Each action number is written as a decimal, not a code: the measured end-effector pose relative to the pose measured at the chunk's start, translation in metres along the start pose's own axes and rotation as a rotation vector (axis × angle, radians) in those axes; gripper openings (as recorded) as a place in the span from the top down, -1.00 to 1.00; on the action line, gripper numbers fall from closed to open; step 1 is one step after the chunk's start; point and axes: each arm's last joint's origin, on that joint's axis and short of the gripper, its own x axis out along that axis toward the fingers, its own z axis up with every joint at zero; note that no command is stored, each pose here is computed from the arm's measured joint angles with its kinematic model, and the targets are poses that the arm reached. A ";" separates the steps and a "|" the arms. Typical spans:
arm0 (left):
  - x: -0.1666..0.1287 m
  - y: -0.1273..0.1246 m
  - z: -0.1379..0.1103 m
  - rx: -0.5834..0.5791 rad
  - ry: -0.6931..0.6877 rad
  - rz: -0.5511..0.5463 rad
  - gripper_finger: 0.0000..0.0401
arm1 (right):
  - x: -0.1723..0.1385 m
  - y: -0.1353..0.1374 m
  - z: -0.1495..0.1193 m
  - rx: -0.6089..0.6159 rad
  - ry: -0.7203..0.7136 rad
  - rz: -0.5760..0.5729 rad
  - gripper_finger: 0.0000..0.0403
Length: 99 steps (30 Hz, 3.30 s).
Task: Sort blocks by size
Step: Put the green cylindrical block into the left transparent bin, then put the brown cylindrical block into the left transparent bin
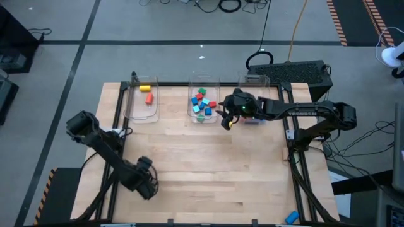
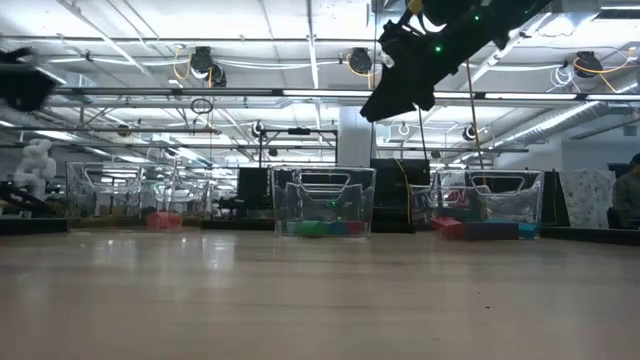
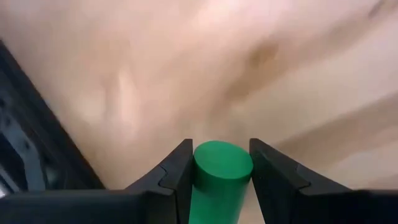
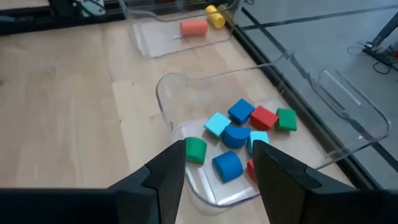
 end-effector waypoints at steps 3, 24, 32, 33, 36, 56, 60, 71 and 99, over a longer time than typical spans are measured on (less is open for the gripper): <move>-0.010 0.005 0.016 0.013 -0.026 -0.012 0.35 | 0.000 0.003 -0.002 -0.009 0.016 0.007 0.16; -0.086 0.110 0.145 -0.097 -0.312 -0.185 0.35 | -0.005 0.010 -0.026 -0.113 0.257 0.074 0.16; -0.101 0.133 0.197 -0.111 -0.535 -0.127 0.35 | -0.007 0.019 -0.026 -0.189 0.249 0.106 0.16; -0.101 0.136 0.204 -0.109 -0.555 -0.127 0.35 | -0.007 0.019 -0.026 -0.190 0.249 0.106 0.16; -0.101 0.145 0.227 -0.110 -0.610 -0.120 0.35 | -0.007 0.020 -0.026 -0.191 0.248 0.108 0.16; -0.018 0.208 0.320 -0.181 -0.399 -0.001 0.35 | -0.010 0.019 -0.036 -0.108 0.356 0.082 0.16; -0.004 0.219 0.328 -0.212 -0.359 0.021 0.35 | -0.012 0.018 -0.039 -0.052 0.395 0.065 0.16; 0.029 0.230 0.340 -0.222 -0.224 0.029 0.32 | -0.011 0.026 -0.062 -0.016 0.452 0.066 0.16; -0.044 0.226 0.315 -0.091 -0.521 -0.075 -0.12 | -0.055 0.036 -0.105 -0.081 0.968 -0.117 0.16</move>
